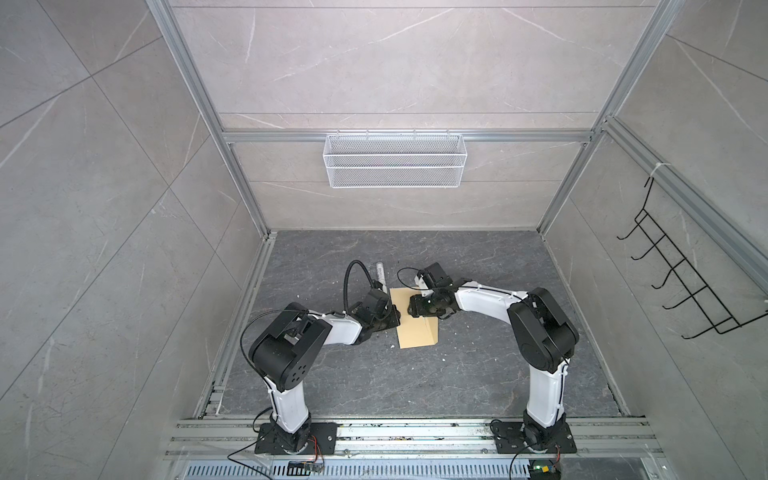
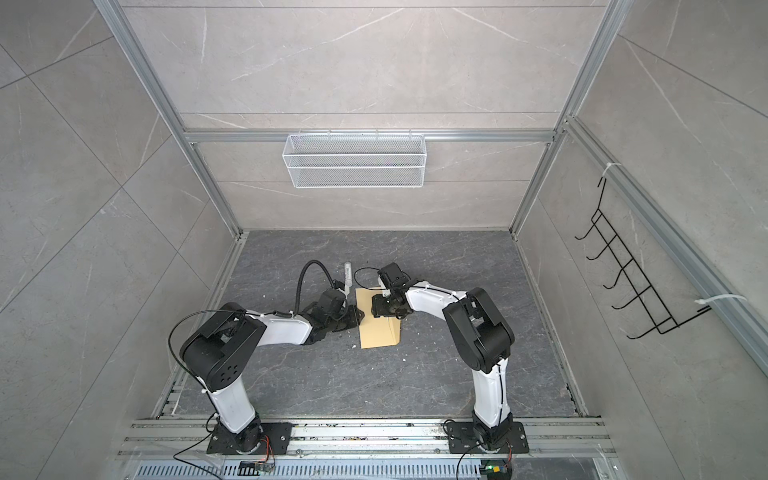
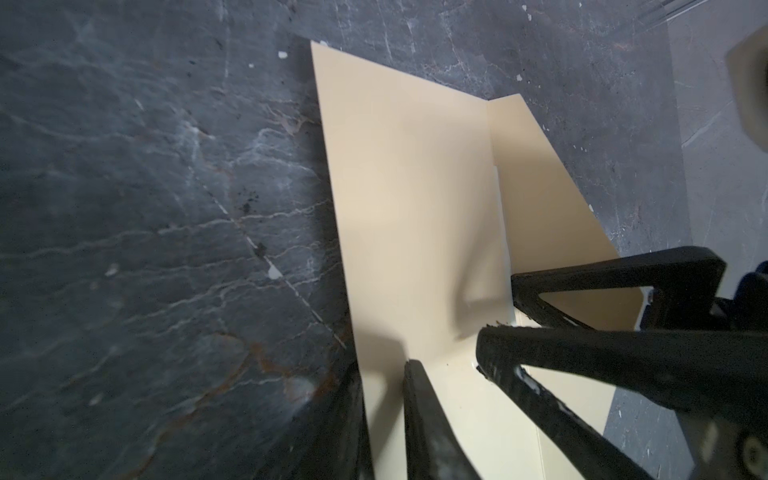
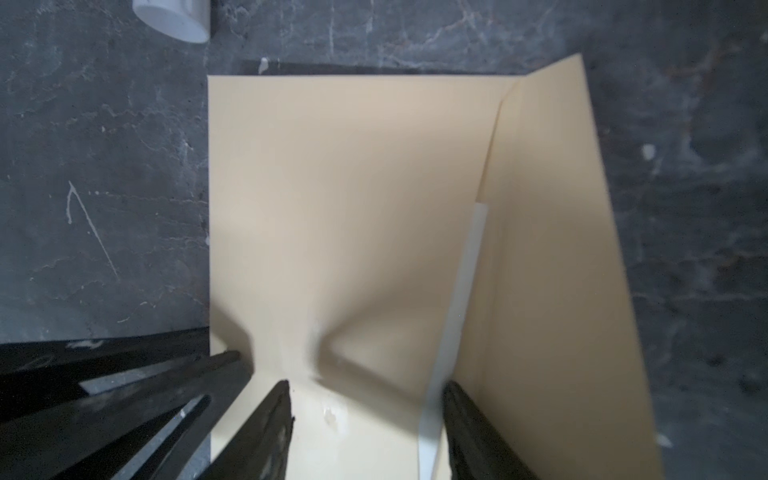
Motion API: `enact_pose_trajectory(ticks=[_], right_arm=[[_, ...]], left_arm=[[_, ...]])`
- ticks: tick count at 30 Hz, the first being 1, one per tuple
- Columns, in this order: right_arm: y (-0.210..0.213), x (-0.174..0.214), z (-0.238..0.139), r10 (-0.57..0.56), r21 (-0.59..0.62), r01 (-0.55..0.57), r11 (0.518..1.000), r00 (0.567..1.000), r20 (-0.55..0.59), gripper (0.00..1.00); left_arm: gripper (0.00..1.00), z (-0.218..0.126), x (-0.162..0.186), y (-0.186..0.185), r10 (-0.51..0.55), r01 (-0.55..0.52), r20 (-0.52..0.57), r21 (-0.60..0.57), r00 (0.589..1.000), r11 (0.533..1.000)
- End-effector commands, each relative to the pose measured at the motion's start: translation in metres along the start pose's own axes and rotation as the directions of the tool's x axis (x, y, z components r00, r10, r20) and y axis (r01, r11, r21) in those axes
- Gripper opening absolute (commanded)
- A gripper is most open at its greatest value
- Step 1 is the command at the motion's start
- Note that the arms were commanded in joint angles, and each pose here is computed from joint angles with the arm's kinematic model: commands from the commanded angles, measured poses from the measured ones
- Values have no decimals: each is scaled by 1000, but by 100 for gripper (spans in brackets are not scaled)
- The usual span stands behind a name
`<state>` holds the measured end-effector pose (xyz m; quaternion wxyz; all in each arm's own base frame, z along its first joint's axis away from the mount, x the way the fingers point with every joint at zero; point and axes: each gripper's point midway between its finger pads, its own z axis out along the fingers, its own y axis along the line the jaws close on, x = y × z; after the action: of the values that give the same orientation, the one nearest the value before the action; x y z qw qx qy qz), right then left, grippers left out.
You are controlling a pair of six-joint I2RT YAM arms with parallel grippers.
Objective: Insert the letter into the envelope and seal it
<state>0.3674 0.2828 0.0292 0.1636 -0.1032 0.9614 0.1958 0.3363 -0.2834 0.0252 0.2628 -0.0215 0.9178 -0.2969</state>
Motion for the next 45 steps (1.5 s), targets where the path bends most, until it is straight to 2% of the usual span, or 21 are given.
enact_pose_trajectory(ticks=[1,12,18,23,27,31,32,34,38,43,44,45], right_arm=[[12,4,10,1,-46,-2,999,1000,-23,59],[16,4,10,7,-66,-8,998,1000,-21,59],[18,-9,-14,-17,-48,19,999,999,36,59],[28,-30,-64,-66,-27,70,997,986,151,62],[27,-42,-109,-103,19,102,995,962,252,69],[18,-42,-139,-119,59,106,993,943,311,73],[14,-41,-143,-117,65,102,993,942,315,75],[8,-38,-146,-108,66,92,994,942,317,76],[-5,-31,-136,-73,53,60,997,955,287,78],[-16,-19,-109,-26,35,19,999,976,218,79],[-17,-17,-103,-18,31,12,999,979,203,80],[-19,-15,-97,-11,27,6,1000,982,189,80]], left_arm=[[21,8,18,10,-7,5,-69,-24,998,1000],[21,9,19,10,-9,8,-73,-21,997,1000],[24,-4,5,1,9,-10,-33,-11,999,1000],[37,-30,-21,-9,71,-70,42,-31,997,997],[44,-63,-50,-21,157,-149,125,-65,980,987],[47,-109,-91,-38,278,-251,246,-133,929,959],[53,-121,-102,-41,302,-268,275,-155,913,951],[67,-144,-126,-47,337,-280,344,-205,876,938],[80,-169,-161,-56,415,-319,413,-284,811,904],[84,-171,-197,-59,393,-302,430,-266,813,916],[89,-167,-204,-59,401,-306,418,-277,815,911],[99,-161,-210,-57,402,-301,402,-292,823,908]])
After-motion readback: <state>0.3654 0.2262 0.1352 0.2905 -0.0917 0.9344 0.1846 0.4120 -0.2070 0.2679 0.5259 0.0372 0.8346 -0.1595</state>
